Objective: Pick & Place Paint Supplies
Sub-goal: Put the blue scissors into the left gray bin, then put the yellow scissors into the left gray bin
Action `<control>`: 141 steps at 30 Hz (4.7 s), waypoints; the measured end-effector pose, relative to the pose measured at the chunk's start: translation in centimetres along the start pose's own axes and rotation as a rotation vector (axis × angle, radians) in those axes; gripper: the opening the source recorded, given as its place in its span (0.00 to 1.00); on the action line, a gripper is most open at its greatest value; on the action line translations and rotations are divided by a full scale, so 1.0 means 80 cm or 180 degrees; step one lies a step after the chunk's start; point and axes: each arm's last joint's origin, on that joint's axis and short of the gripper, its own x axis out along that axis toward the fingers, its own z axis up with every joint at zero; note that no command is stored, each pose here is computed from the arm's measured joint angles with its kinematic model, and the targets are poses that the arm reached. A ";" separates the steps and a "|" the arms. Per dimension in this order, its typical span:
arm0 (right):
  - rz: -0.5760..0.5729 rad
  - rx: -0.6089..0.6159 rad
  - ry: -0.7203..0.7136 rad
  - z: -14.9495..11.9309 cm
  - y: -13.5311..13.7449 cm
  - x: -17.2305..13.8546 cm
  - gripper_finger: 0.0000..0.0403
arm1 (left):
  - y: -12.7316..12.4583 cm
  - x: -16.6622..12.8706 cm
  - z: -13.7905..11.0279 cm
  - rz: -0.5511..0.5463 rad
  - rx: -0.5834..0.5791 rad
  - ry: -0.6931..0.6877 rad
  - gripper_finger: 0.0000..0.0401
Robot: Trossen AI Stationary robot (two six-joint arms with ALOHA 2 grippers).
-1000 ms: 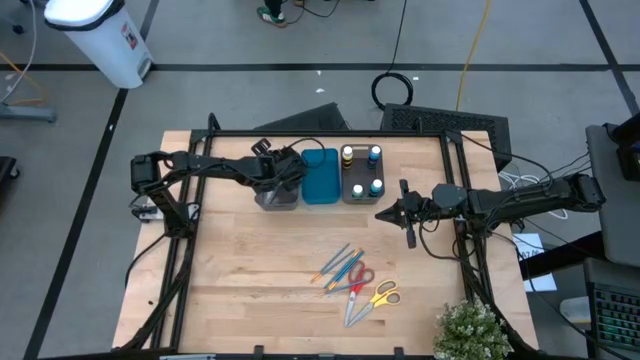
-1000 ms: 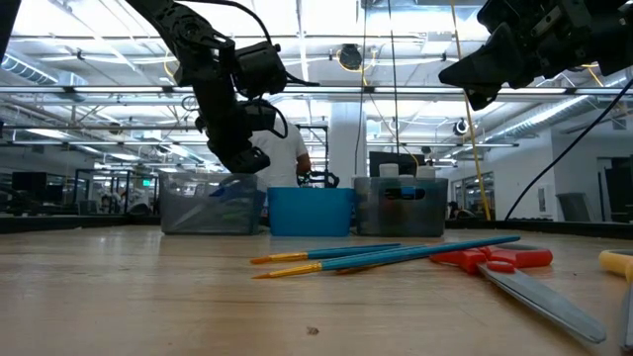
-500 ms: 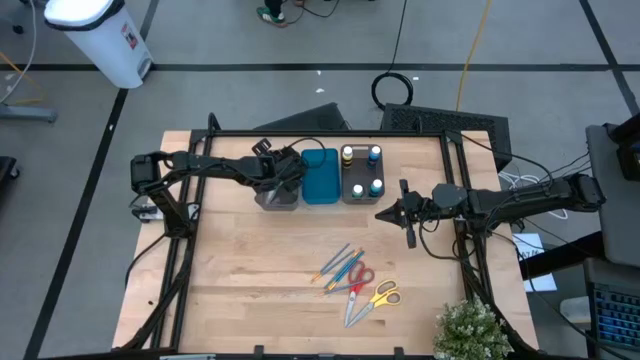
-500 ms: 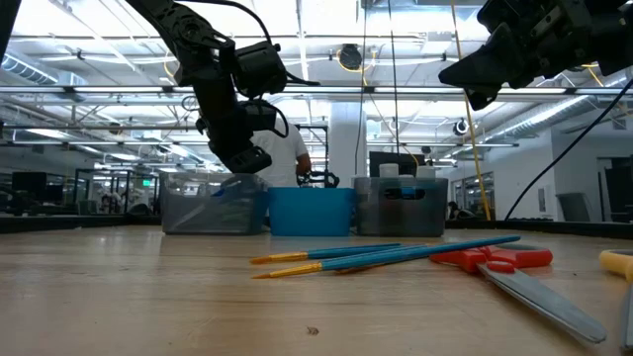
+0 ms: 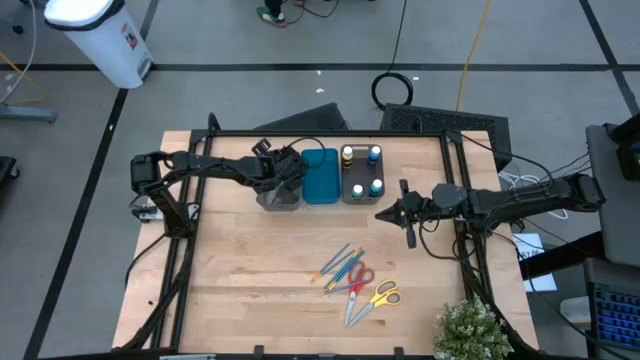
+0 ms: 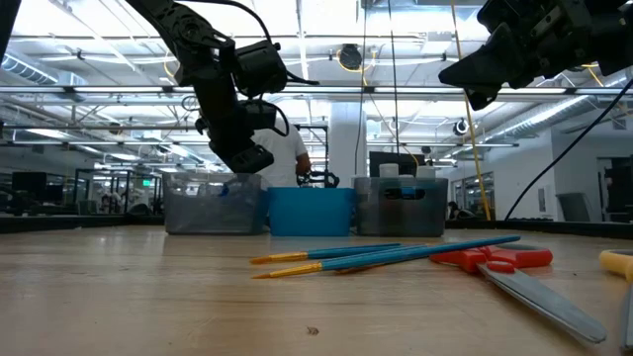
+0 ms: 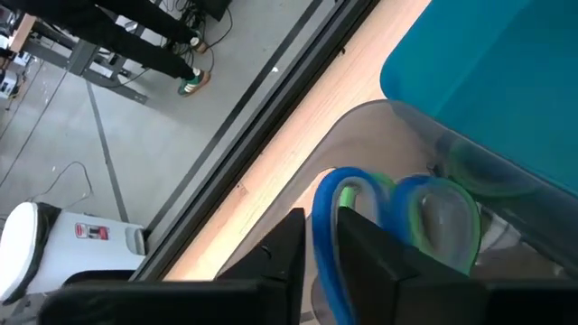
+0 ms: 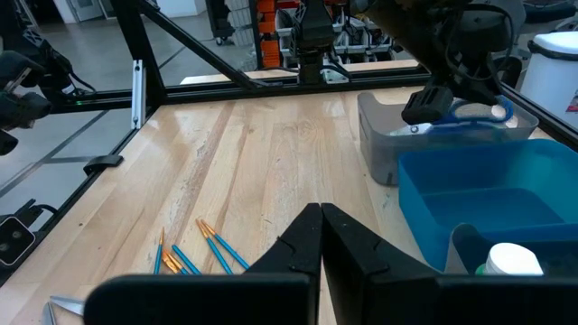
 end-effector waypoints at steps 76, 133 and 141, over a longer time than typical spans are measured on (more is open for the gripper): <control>0.0321 -0.0357 0.2222 -0.173 0.128 0.041 0.06 | -0.049 -0.132 0.008 -0.1529 -0.0958 -0.0734 0.43; -0.1258 -0.3174 0.0429 -0.034 0.052 0.053 0.03 | -0.075 -0.176 0.026 -0.3309 -0.1439 -0.0865 0.43; -0.1354 -0.3198 0.0510 -0.035 0.042 0.057 0.03 | -0.104 -0.165 0.032 -0.3745 -0.1293 -0.1043 0.43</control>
